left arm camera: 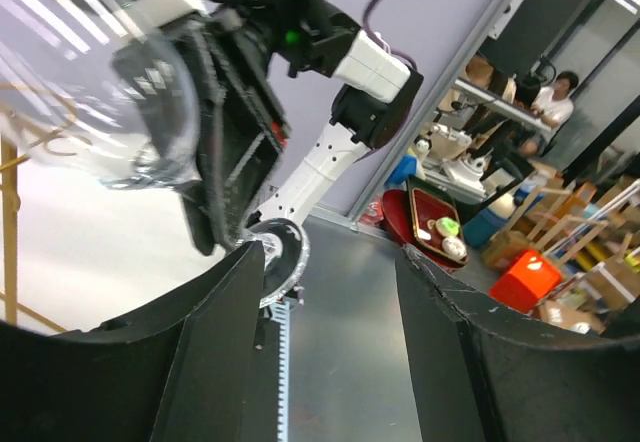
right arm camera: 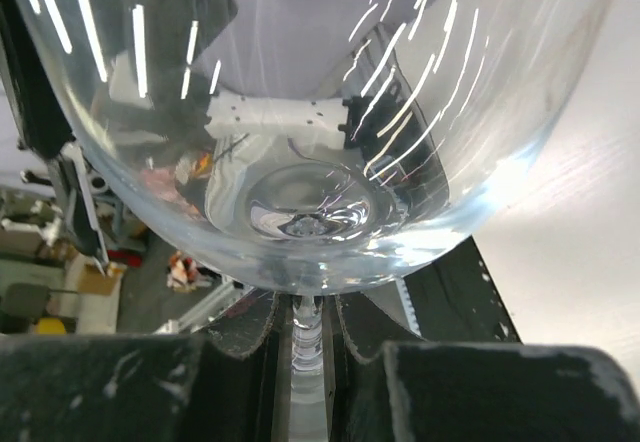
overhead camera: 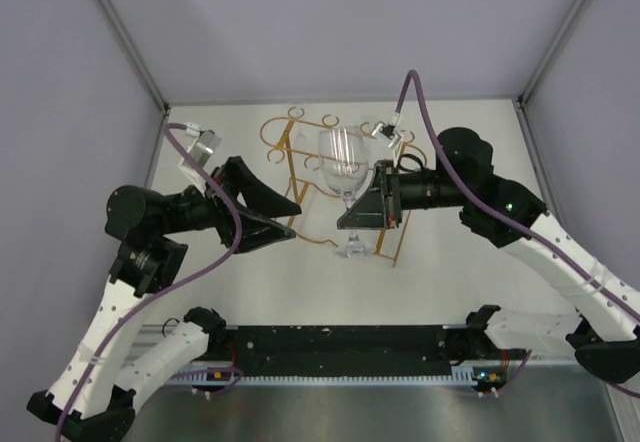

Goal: Take the wine glass off the wine glass rack

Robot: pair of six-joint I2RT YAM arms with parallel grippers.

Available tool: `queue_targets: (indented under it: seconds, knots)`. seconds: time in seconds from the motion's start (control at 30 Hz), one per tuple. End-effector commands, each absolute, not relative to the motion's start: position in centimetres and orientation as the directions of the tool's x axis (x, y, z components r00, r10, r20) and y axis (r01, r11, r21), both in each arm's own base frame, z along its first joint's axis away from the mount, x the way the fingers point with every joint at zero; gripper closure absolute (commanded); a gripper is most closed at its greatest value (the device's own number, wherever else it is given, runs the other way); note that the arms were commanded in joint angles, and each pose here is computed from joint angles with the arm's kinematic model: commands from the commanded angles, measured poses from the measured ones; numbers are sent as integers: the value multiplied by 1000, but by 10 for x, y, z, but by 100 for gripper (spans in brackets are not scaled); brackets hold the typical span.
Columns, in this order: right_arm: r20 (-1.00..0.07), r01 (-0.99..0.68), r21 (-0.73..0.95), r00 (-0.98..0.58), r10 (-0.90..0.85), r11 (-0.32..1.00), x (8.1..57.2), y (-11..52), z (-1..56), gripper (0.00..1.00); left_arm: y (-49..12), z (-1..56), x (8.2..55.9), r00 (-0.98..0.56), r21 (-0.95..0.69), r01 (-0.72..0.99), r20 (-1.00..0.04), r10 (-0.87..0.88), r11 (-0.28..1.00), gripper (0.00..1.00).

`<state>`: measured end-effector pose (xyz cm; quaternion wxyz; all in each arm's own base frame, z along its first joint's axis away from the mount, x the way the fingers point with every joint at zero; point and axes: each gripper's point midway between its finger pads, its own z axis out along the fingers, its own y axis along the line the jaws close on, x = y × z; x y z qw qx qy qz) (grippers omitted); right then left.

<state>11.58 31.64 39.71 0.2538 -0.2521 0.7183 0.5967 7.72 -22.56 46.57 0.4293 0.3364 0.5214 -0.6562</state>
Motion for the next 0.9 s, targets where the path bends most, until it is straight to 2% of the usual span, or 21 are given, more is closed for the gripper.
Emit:
queue_targets:
  seconds: [0.0,0.43,0.63,0.87]
  knots:
    - [-811,-819,567,-574,-113,88,87,288,413,100,-231,471,90,-546,-542,836,-802,-242,-89,40]
    - [-858,-928,318,-369,-357,195,73,248,350,100,-233,449,106,-722,-740,671,-637,-271,-45,43]
    - [-842,-976,148,-209,-497,159,64,246,324,100,-237,435,108,-755,-769,638,-613,-233,-44,43]
    - [-823,-986,50,-132,-552,161,71,246,315,100,-240,415,106,-774,-784,620,-605,-185,-25,43]
